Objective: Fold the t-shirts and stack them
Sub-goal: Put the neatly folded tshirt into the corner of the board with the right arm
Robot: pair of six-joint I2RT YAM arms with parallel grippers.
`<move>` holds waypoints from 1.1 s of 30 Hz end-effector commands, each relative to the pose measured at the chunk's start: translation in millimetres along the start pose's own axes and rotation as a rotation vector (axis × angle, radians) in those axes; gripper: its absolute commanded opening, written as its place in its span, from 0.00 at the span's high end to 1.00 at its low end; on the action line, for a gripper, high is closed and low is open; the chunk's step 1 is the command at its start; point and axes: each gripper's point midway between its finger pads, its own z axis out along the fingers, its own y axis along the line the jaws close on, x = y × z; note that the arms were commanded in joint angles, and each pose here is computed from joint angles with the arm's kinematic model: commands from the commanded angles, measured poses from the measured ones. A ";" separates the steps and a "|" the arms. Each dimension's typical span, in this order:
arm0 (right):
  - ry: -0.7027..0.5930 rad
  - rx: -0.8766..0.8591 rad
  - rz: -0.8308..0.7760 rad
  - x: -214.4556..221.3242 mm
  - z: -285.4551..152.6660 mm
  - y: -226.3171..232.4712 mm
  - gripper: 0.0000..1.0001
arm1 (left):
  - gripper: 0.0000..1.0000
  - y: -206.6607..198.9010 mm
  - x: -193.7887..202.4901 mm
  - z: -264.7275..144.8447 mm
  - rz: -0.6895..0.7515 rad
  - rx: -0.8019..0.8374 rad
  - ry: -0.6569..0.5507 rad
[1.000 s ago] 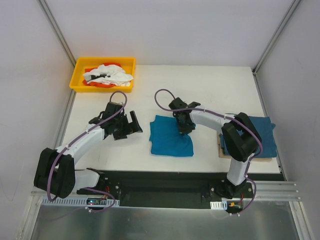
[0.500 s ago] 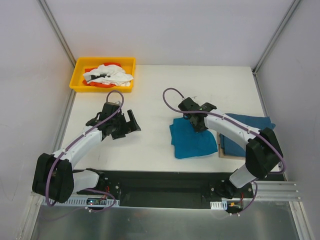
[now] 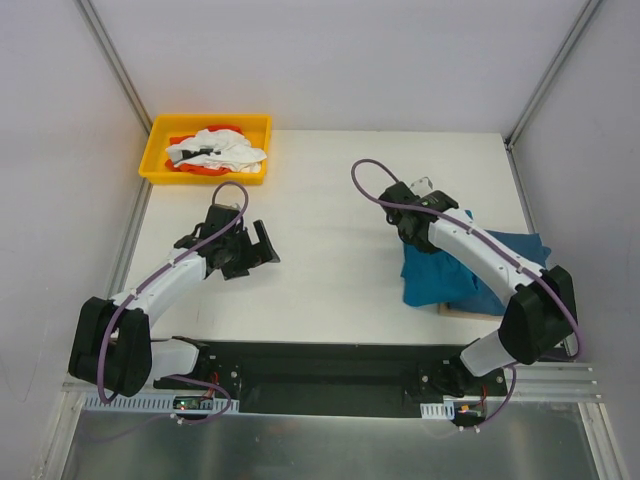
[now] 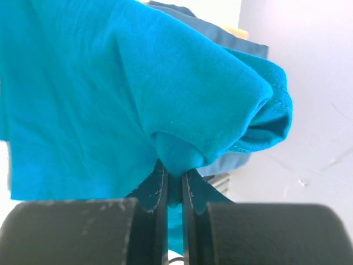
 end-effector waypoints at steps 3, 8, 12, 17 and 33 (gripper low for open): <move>-0.031 0.084 0.015 4.6 -27.9 -52.2 0.99 | 0.01 -3.4 -10.2 -5.4 0.018 0.022 -0.040; -0.038 0.080 0.026 12.4 -37.6 -72.1 0.99 | 0.01 -3.2 -9.9 -6.0 0.014 0.024 -0.041; -0.053 0.054 0.020 14.1 -43.0 -80.5 0.99 | 0.01 -4.1 -10.2 -7.1 0.015 0.030 -0.043; -0.037 0.041 -0.010 15.6 -50.4 -89.3 0.99 | 0.01 -3.8 -11.4 -8.5 0.016 0.032 -0.051; -0.070 -0.121 -0.098 27.5 -40.0 -97.4 0.99 | 0.01 -1.0 -12.8 -5.5 0.029 0.026 -0.051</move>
